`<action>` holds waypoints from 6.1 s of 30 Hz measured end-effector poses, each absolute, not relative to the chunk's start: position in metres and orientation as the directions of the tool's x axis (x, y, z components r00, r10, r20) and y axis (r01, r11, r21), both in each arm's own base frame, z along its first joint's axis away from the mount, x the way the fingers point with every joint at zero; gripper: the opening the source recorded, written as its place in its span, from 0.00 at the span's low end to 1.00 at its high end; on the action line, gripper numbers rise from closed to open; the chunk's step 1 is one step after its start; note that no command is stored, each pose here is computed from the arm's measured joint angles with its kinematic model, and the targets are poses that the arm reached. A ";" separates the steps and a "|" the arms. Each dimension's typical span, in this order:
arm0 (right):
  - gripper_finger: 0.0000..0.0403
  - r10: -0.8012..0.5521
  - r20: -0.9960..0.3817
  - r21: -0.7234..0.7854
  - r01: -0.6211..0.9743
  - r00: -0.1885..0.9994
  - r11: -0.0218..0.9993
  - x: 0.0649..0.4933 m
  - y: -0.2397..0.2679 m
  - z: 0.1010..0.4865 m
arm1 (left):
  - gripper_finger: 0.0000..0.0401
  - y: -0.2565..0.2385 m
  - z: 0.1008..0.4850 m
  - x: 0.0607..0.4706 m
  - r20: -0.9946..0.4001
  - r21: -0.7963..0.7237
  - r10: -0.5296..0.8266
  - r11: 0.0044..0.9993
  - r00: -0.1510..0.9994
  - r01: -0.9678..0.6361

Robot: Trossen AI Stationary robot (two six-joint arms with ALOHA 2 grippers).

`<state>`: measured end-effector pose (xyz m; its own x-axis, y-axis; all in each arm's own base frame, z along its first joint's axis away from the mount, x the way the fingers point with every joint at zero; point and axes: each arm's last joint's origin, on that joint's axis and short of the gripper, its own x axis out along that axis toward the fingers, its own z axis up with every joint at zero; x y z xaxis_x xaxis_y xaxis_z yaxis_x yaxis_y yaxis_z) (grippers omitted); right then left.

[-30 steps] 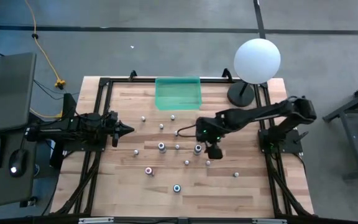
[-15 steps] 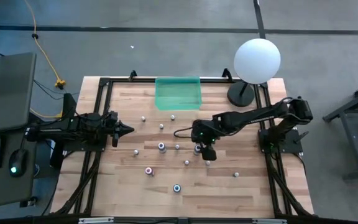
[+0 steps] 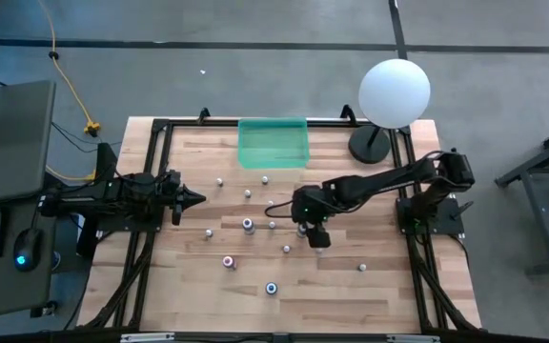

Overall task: Pick & Place food coloring
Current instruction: Put the large black food coloring into the bin, then put the large blue food coloring into the bin

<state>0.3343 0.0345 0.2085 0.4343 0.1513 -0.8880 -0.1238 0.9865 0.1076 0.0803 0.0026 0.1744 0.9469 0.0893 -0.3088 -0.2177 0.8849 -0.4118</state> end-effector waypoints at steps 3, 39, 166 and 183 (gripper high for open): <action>0.64 0.151 -0.894 0.109 -0.121 0.422 0.987 0.337 0.035 0.202 | 0.00 0.003 0.174 0.080 -0.309 -0.412 0.090 0.885 0.947 -0.218; 0.40 0.148 -0.908 0.145 -0.039 0.391 0.989 0.335 0.035 0.199 | 0.00 0.003 0.174 0.080 -0.309 -0.412 0.089 0.885 0.947 -0.217; 0.65 -0.235 -0.942 -0.023 0.651 0.241 0.759 0.352 -0.195 0.261 | 0.00 0.003 0.174 0.080 -0.308 -0.412 0.089 0.885 0.947 -0.217; 0.65 -0.028 -0.553 0.064 0.075 0.833 0.995 0.329 -0.100 0.403 | 0.00 0.003 0.174 0.080 -0.309 -0.412 0.089 0.885 0.947 -0.217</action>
